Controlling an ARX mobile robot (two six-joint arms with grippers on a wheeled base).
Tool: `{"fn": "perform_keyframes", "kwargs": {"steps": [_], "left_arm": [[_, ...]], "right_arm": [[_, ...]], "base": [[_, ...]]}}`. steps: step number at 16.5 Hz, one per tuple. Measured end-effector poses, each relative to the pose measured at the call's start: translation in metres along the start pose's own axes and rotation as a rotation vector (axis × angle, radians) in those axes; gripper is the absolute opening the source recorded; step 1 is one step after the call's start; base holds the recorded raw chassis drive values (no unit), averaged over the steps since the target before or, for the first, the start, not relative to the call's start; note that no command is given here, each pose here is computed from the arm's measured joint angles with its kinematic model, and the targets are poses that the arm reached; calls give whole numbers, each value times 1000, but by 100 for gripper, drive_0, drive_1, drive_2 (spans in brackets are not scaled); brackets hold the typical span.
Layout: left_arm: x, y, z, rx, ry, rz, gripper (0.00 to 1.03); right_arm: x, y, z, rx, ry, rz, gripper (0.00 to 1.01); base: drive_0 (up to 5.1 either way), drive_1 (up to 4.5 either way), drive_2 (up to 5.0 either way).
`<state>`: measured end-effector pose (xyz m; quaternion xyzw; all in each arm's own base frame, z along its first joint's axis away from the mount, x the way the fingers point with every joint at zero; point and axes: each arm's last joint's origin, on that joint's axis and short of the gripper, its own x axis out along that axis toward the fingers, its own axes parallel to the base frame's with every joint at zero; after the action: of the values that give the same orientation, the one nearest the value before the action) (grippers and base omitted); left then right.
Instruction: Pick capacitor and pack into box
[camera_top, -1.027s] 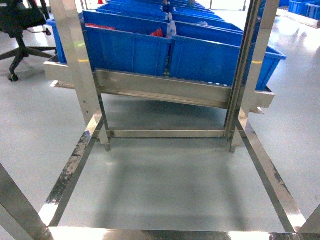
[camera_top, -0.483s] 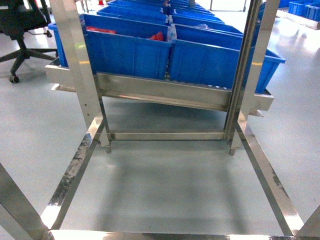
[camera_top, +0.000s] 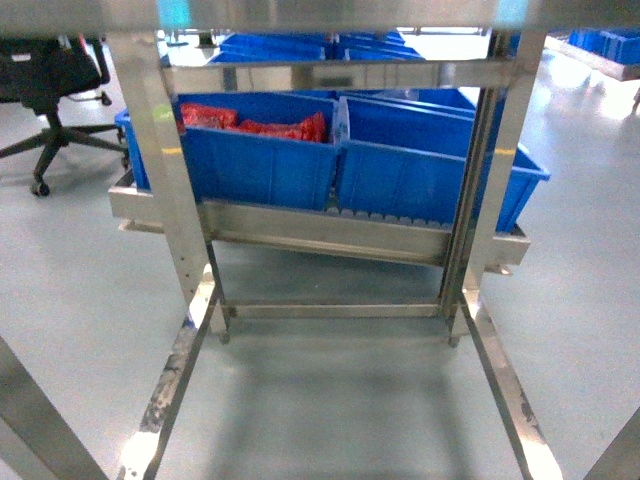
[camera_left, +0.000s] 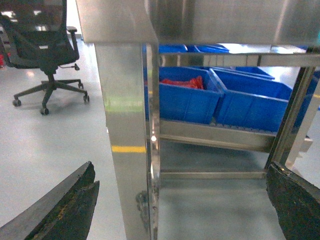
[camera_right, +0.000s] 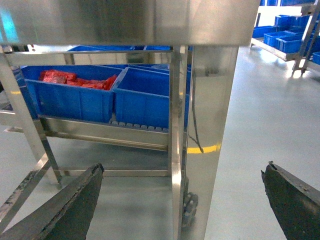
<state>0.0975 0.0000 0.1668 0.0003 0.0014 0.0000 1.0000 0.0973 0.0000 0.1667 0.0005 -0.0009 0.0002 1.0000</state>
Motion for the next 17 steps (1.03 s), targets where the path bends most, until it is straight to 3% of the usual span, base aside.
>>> {"fn": "perform_keyframes", "kwargs": {"steps": [17], "left_arm": [[0, 0, 0, 0, -2, 0, 98]], "right_arm": [[0, 0, 0, 2, 0, -1, 98]], "base": [[0, 0, 0]]}}
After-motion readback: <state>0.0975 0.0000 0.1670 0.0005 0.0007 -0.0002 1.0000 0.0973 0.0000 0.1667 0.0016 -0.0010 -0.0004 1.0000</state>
